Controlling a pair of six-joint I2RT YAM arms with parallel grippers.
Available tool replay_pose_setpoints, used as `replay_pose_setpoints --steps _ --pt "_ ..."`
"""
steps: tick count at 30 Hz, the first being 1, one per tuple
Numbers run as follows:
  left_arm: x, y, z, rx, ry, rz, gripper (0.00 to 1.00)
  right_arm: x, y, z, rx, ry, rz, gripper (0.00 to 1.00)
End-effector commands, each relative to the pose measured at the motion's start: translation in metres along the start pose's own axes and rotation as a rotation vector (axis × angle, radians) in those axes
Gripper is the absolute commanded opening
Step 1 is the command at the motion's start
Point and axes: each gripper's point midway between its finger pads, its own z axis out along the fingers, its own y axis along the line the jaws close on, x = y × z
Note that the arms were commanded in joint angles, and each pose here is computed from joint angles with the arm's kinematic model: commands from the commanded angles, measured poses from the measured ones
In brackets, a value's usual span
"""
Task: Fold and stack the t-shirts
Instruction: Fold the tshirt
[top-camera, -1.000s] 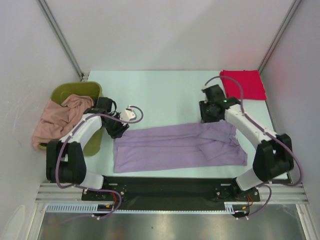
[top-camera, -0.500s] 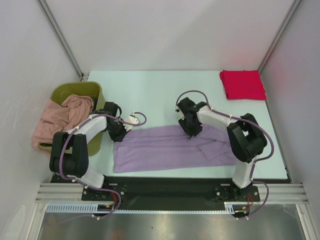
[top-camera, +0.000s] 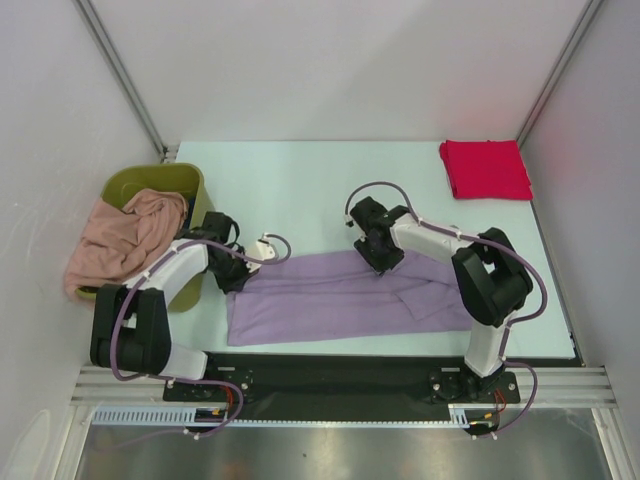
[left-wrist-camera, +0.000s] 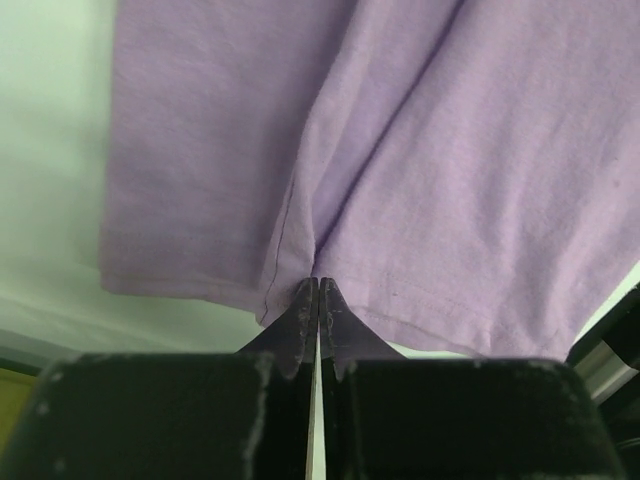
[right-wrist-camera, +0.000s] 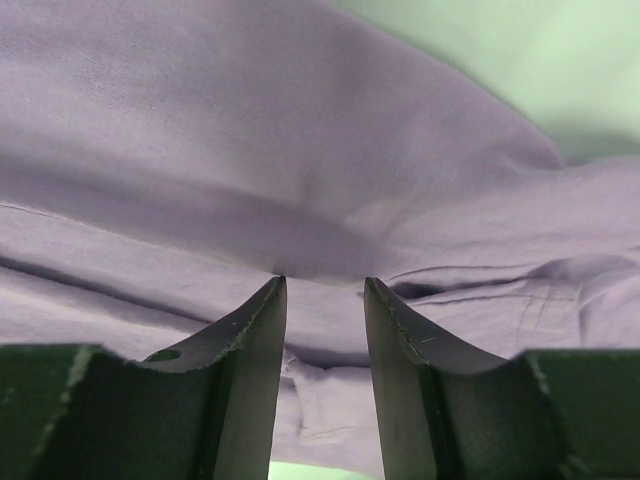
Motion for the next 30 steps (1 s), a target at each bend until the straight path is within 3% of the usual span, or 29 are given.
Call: replay_pose_setpoints --steps 1,5,9,10,20,28,30 --pt "-0.001 -0.012 -0.002 0.028 -0.026 0.05 0.0 -0.008 -0.007 0.003 0.03 -0.017 -0.09 0.42" --pt "0.003 -0.015 0.001 0.039 -0.019 0.043 0.0 0.0 -0.014 0.017 0.077 0.044 -0.111 0.36" --pt "0.001 -0.013 -0.003 0.021 -0.026 0.048 0.0 -0.001 -0.013 0.005 0.08 0.027 -0.085 0.04" --pt "0.0 -0.012 -0.004 0.017 -0.028 0.051 0.0 -0.001 -0.012 0.003 0.081 0.022 -0.079 0.0" --pt "0.0 0.011 -0.014 -0.061 -0.011 0.078 0.0 0.024 -0.015 -0.028 0.139 0.053 -0.092 0.0" --pt "0.016 0.013 -0.009 -0.075 0.034 0.081 0.0 0.046 -0.007 -0.017 0.148 0.109 -0.084 0.01" --pt "0.014 0.016 -0.011 -0.081 0.024 0.075 0.0 0.043 -0.007 -0.015 0.15 0.097 -0.082 0.06"
